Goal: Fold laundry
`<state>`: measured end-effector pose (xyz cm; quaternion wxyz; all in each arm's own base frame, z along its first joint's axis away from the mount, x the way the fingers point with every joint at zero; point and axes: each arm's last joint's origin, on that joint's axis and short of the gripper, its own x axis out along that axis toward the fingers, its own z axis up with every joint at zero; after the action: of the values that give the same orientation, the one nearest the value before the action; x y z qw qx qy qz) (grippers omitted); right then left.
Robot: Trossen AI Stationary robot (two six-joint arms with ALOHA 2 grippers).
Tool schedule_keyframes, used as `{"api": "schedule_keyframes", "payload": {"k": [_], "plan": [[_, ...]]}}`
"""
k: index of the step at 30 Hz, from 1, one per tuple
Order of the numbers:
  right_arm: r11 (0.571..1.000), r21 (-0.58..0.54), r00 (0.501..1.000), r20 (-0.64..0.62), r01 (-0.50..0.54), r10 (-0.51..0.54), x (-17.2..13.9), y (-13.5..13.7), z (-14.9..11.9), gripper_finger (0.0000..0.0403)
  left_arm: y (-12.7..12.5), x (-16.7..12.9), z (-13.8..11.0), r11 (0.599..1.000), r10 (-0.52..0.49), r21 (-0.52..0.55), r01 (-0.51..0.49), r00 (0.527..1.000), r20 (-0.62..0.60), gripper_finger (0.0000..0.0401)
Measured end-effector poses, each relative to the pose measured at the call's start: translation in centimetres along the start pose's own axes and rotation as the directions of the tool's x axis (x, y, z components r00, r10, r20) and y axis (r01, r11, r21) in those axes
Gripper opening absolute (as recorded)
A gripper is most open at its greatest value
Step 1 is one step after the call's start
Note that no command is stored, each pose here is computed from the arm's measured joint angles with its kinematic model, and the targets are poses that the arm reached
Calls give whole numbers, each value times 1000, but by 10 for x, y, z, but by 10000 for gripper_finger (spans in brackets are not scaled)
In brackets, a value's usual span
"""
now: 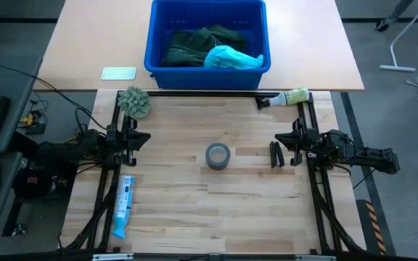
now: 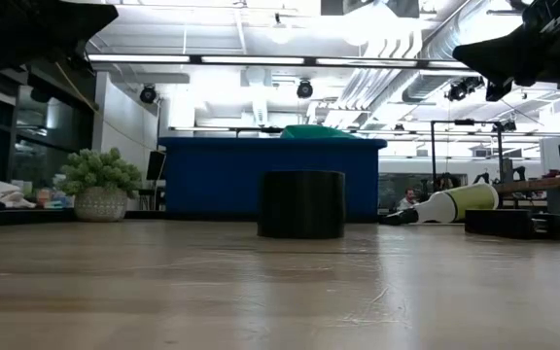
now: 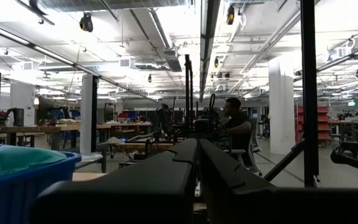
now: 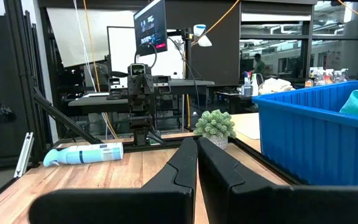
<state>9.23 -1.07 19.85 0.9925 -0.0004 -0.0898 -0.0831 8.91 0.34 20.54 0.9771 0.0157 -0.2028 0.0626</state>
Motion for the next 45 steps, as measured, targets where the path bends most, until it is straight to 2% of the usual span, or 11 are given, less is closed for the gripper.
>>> {"api": "schedule_keyframes", "payload": {"k": [30,31,32,33,35,37,38,40,42,43,45], "plan": [[1000,1,1000,14,0,0,0,0,1,0,0,0,0,1000,0,0,0,1000,0,0],[1000,29,999,36,3,-4,0,0,3,0,0,0,0,1000,0,0,0,1000,0,0],[992,129,996,91,-10,-2,0,0,8,0,0,0,0,1000,0,0,0,1000,1,0],[960,275,985,172,-49,2,-1,0,16,0,0,0,0,1000,0,0,0,1000,1,0],[826,537,930,363,-169,-46,-5,-2,35,0,0,0,0,1000,0,0,0,1000,1,0],[708,646,838,526,-284,-145,-12,-5,52,0,0,0,0,1000,0,0,0,1000,0,0],[691,648,794,582,-319,-179,-14,-7,60,0,0,0,0,1000,0,0,0,1000,0,0],[710,605,717,667,-360,-205,-17,-8,87,0,0,0,0,1000,0,0,0,1000,1,0],[763,546,704,688,-345,-174,-14,-7,120,0,0,0,0,1000,0,0,0,1000,1,0],[796,514,741,659,-318,-130,-8,-6,136,0,0,0,0,1000,0,0,0,1000,1,0],[863,435,878,479,-257,21,11,-2,157,0,0,0,0,1000,0,0,0,1000,-1,0]]}}
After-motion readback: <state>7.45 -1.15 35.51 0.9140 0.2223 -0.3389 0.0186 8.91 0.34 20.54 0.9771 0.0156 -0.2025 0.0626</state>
